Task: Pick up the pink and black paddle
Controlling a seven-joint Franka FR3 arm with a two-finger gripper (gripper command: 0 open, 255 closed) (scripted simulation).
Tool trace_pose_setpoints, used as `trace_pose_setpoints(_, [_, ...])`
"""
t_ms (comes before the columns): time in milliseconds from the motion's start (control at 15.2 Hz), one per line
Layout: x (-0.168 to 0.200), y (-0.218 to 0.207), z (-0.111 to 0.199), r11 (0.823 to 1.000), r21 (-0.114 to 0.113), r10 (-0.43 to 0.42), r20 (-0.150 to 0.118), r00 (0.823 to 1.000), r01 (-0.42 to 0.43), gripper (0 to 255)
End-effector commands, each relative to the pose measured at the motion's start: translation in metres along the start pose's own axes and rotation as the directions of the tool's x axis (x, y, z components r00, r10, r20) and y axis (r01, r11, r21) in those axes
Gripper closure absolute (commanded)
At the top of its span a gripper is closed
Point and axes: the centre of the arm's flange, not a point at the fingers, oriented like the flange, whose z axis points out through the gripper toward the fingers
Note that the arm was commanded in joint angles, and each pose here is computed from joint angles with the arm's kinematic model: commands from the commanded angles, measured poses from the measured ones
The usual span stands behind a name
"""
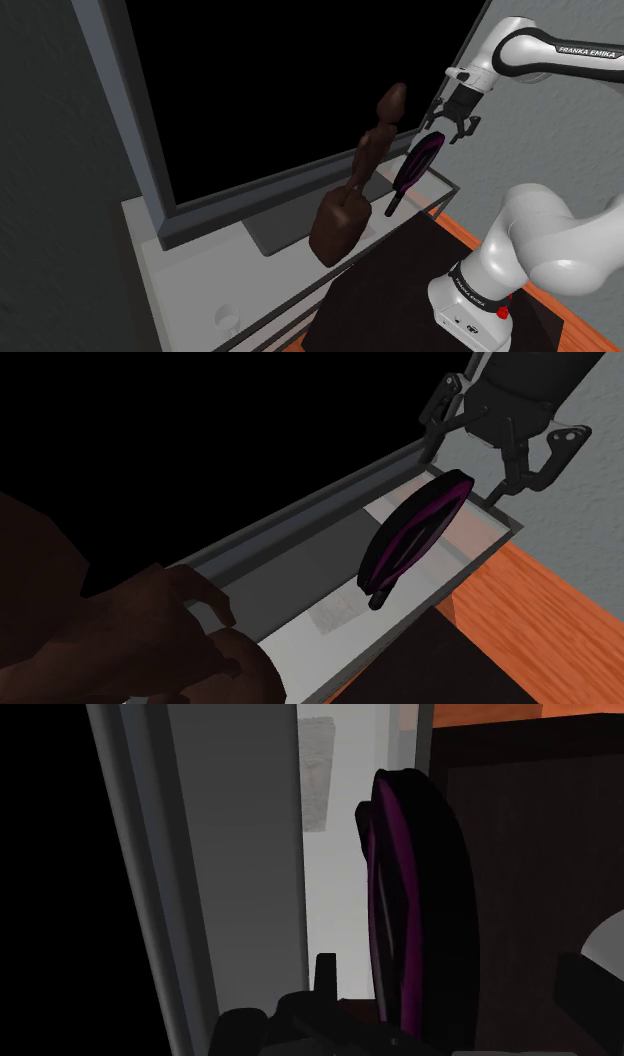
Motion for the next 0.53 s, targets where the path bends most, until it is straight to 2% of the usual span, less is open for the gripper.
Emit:
trace_pose_setpoints(0, [-0.0025, 0.0002, 0.0115, 1.0, 0.0, -0.001, 0.0, 1.0, 0.001, 0])
trace_pose_setpoints(132, [-0.0031, 0.0001, 0.0145, 1.0, 0.0, -0.001, 0.0, 1.0, 0.001, 0])
trace_pose_setpoints(198, [-0.0028, -0.0006, 0.0144, 1.0, 0.0, -0.001, 0.0, 1.0, 0.001, 255])
trace_pose_setpoints(462, [-0.0029, -0.0006, 0.0142, 1.0, 0.0, -0.001, 0.0, 1.0, 0.001, 255])
